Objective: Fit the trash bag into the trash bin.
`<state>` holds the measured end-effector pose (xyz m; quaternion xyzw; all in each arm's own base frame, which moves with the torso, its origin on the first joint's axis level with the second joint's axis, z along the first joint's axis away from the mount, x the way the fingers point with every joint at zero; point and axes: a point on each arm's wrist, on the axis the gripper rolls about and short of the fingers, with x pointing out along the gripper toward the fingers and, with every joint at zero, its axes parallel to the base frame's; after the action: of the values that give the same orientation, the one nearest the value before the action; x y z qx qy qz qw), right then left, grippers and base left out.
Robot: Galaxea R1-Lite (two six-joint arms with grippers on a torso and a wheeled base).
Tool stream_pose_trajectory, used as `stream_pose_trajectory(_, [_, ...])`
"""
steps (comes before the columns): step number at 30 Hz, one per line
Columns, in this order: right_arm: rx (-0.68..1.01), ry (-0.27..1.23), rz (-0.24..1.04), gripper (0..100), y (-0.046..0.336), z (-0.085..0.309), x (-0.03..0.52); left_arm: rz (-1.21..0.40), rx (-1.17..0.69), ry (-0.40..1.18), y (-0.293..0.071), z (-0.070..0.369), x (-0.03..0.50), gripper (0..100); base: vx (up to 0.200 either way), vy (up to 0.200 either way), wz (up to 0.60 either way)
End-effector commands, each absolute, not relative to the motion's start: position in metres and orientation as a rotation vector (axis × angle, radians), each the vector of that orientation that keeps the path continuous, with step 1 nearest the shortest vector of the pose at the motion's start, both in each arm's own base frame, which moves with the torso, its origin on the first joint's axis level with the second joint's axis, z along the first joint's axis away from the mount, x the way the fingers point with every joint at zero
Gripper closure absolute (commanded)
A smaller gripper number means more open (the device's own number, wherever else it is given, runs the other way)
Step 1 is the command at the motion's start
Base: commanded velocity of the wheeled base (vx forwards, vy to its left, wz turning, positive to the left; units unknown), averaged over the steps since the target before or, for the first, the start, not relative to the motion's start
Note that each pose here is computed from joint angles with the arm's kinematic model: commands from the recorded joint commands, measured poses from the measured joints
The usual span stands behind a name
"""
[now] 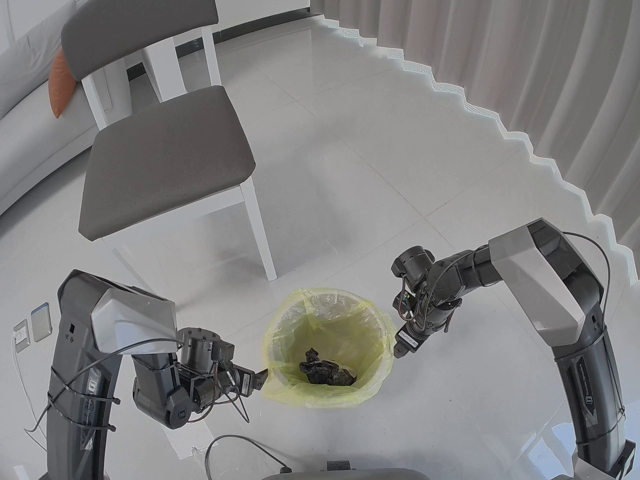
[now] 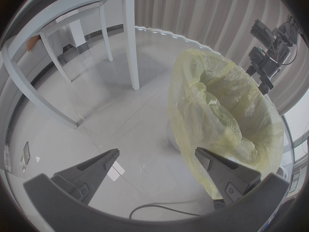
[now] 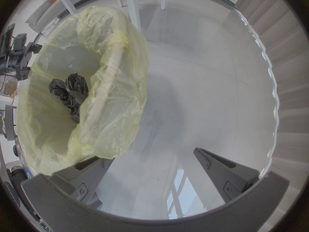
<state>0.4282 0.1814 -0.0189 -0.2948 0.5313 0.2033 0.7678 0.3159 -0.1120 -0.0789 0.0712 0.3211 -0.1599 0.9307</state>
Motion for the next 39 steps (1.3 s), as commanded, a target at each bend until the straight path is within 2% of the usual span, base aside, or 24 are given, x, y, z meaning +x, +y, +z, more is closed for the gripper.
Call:
stream_pose_trajectory(1, [-0.613,1.058,0.426,0,0.172,0.043,0.405,-0.311,0.133,0.64,-0.101,-0.067,0.308,0,0.0,0.0,0.0])
stream_pose_trajectory(5, [-0.623,0.923,0.469,0,0.187,0.082,0.373,-0.296,0.122,0.626,-0.091,-0.066,0.296,0,0.0,0.0,0.0])
stream_pose_trajectory(9, [-0.658,0.814,0.534,0,0.213,0.091,0.339,-0.287,0.114,0.599,-0.083,-0.065,0.281,0,0.0,0.0,0.0])
stream_pose_trajectory(13, [-0.696,0.75,0.596,0,0.24,0.07,0.312,-0.269,0.116,0.599,-0.078,-0.06,0.271,0,0.0,0.0,0.0])
stream_pose_trajectory(18, [-0.746,0.641,0.676,0,0.265,0.032,0.293,-0.268,0.103,0.522,-0.075,-0.025,0.264,0,0.0,0.0,0.0])
stream_pose_trajectory(23, [-0.85,0.582,0.724,0,0.272,0.005,0.293,-0.282,0.099,0.457,-0.076,0.0,0.255,0,0.0,0.0,0.0])
stream_pose_trajectory(32, [-0.938,0.597,0.74,0,0.27,-0.031,0.309,-0.309,0.088,0.385,-0.077,0.03,0.235,0,0.0,0.0,0.0])
stream_pose_trajectory(39, [-0.954,0.619,0.762,0,0.272,-0.045,0.307,-0.335,0.092,0.386,-0.085,0.03,0.232,0,0.0,0.0,0.0])
